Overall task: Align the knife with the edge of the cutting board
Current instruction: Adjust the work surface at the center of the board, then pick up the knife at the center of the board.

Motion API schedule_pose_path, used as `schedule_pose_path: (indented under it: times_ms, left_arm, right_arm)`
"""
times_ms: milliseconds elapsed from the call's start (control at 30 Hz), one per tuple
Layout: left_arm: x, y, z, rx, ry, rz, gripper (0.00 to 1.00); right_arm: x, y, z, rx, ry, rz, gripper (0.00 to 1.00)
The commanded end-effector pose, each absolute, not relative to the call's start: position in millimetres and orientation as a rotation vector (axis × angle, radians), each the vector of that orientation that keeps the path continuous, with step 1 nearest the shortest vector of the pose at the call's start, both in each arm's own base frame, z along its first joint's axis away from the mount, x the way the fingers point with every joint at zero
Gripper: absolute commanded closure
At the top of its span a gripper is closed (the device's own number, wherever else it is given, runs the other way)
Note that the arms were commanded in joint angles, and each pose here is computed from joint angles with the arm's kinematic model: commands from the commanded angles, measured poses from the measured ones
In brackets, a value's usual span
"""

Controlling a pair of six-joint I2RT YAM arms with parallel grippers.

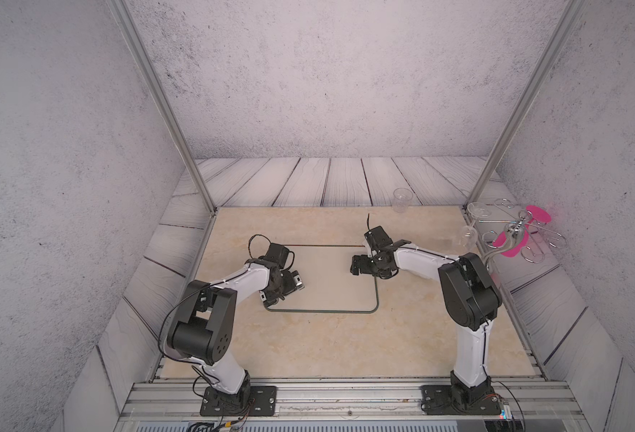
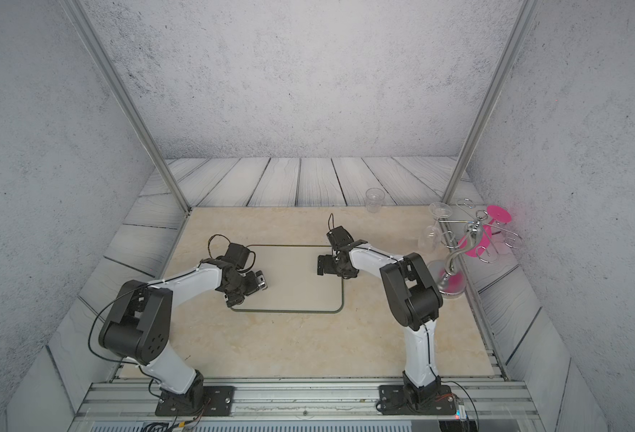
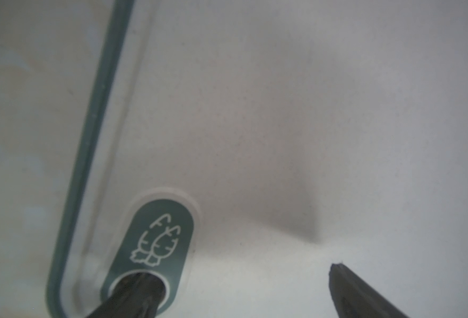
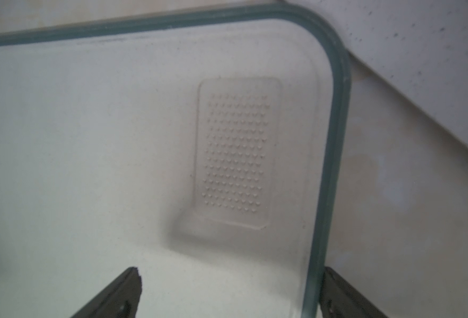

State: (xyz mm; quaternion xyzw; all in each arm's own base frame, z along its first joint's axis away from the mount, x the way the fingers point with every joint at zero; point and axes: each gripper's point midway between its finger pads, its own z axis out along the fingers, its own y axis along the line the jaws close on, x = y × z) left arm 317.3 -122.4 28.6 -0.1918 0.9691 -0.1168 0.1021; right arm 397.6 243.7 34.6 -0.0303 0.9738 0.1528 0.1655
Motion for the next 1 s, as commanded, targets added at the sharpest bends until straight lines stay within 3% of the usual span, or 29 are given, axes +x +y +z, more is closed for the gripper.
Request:
schedule_pose_path:
  times_ms: [0,400,733,967]
  left_arm:
    - [322,-127,43,-0.509,2.871,-0.346,0.00]
    - [351,-113,122,-0.363,2.710,-0.290,0.00]
    - [343,-123,178,-0.301,2.534,-0.468,0.00]
    - [331,-115,192,-0.300,2.444,-0.475,0.00]
  right_arm:
    - [397,244,48,-0.101,2.763,0.457,0.01]
    - [414,186,112,-0.034,2.585,0.288,0.01]
    - [433,94,80,0.194,2.629,0.140,0.01]
    - [437,71,54,0.284,2.696,0.171,0.01]
